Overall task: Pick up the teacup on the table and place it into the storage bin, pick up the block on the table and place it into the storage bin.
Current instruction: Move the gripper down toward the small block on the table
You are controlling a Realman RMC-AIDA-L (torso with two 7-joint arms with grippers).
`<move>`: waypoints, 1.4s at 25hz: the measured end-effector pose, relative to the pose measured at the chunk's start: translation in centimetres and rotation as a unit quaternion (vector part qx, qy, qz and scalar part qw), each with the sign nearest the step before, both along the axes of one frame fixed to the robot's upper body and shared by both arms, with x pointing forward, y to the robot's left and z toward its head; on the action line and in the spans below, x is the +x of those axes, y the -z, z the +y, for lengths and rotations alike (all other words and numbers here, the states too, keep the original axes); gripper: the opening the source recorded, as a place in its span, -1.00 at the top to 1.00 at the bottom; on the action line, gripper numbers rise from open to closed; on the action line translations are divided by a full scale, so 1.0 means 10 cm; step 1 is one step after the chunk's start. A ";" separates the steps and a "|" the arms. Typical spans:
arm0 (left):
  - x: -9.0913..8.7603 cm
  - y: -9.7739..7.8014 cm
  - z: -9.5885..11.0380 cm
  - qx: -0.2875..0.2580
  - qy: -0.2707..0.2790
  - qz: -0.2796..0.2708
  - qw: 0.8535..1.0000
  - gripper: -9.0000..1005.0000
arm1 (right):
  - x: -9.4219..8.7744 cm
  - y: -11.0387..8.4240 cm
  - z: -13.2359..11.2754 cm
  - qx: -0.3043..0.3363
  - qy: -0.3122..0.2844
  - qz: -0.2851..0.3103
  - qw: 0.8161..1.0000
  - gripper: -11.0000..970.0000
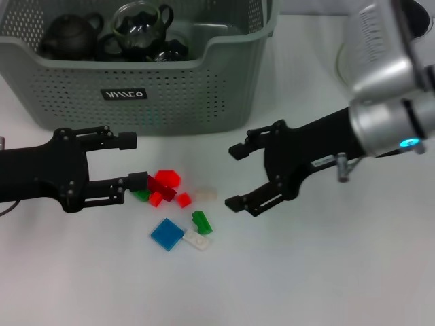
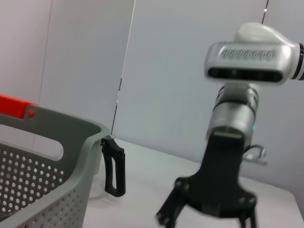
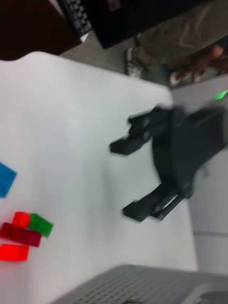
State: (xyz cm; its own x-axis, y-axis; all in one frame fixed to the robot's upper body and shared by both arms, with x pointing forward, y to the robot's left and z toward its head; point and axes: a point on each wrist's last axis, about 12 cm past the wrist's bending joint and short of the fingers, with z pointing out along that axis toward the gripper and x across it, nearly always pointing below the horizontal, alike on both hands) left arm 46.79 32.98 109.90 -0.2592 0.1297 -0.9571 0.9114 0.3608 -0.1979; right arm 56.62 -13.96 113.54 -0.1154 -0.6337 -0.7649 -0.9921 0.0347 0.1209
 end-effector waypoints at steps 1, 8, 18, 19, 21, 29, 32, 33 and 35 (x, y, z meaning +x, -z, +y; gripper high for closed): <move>0.00 0.00 0.00 0.000 0.000 0.000 1.000 -0.41 | 0.03 0.05 0.04 -0.007 0.005 -0.001 1.000 -0.95; 0.00 -0.01 -0.01 -0.001 0.006 -0.001 1.000 -0.41 | 0.14 0.33 0.35 -0.061 0.018 -0.027 0.998 -0.94; 0.01 0.00 -0.01 0.001 0.005 0.000 1.000 -0.41 | 0.14 0.54 0.56 -0.077 0.042 -0.058 0.994 -0.94; 0.01 0.00 -0.01 0.001 0.005 0.000 1.000 -0.41 | 0.14 0.56 0.56 -0.078 0.042 -0.058 0.994 -0.94; 0.01 0.00 -0.02 0.001 0.005 0.000 1.000 -0.41 | 0.13 0.59 0.57 -0.081 0.043 -0.059 0.994 -0.94; 0.01 0.00 -0.02 0.002 0.005 -0.001 1.000 -0.41 | 0.08 0.64 0.61 -0.089 0.036 -0.062 0.993 -0.76; 0.01 0.00 -0.02 0.002 0.006 -0.001 1.000 -0.41 | 0.06 0.67 0.64 -0.093 0.037 -0.066 0.993 -0.61; 0.01 0.00 -0.02 0.001 0.006 -0.001 1.000 -0.41 | 0.06 0.68 0.64 -0.094 0.039 -0.067 0.993 -0.56; 0.01 0.01 -0.03 0.000 0.006 0.000 1.000 -0.41 | 0.05 0.70 0.66 -0.096 0.040 -0.069 0.992 -0.45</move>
